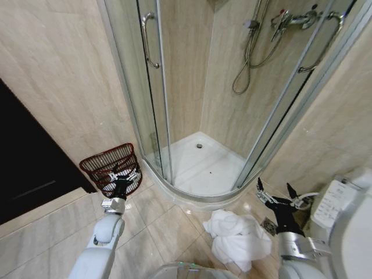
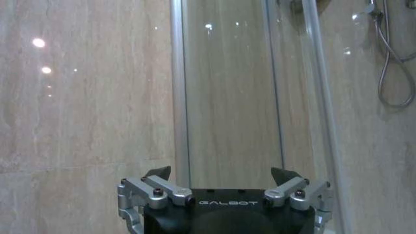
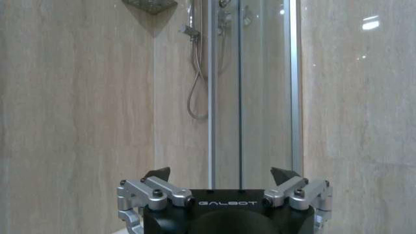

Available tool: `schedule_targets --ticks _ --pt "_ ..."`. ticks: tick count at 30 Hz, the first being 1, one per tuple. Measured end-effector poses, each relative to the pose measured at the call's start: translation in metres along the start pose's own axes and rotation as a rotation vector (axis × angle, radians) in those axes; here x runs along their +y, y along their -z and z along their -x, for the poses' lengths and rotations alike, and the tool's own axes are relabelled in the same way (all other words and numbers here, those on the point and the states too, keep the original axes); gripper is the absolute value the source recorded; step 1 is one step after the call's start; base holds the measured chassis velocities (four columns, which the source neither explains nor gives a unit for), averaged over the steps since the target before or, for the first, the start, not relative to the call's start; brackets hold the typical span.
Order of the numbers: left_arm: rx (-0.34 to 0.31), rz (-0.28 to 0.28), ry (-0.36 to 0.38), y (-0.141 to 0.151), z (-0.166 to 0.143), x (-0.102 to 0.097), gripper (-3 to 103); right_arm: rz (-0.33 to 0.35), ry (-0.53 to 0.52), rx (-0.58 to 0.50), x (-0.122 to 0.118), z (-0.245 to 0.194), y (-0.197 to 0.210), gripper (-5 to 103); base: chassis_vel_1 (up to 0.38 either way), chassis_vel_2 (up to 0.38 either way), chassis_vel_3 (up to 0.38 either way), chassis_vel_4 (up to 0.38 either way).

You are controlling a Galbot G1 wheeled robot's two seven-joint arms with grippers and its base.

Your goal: Discard the used towel into the hamper.

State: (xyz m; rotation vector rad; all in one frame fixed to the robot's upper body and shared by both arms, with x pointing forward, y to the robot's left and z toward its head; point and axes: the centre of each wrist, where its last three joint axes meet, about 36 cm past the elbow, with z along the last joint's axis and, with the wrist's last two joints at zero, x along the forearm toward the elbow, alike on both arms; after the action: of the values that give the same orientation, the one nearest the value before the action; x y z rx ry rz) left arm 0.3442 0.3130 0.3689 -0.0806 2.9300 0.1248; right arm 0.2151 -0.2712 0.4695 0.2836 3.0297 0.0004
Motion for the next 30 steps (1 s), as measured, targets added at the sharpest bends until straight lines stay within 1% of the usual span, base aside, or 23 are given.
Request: schedule_targets --ticks 9,30 --pt "-0.004 -0.003 0.0 0.0011 0.0011 -0.0001 100 -0.012 0.002 0.001 0.0005 0.0001 0.0033 100 -0.005 -0.025 -0.007 0.04" --pt "-0.002 -0.005 0.005 -0.0022 -0.0017 0.0012 100 -0.012 0.001 0.002 0.0003 -0.0005 0.0007 100 0.074 -0.063 -0.069 0.065"
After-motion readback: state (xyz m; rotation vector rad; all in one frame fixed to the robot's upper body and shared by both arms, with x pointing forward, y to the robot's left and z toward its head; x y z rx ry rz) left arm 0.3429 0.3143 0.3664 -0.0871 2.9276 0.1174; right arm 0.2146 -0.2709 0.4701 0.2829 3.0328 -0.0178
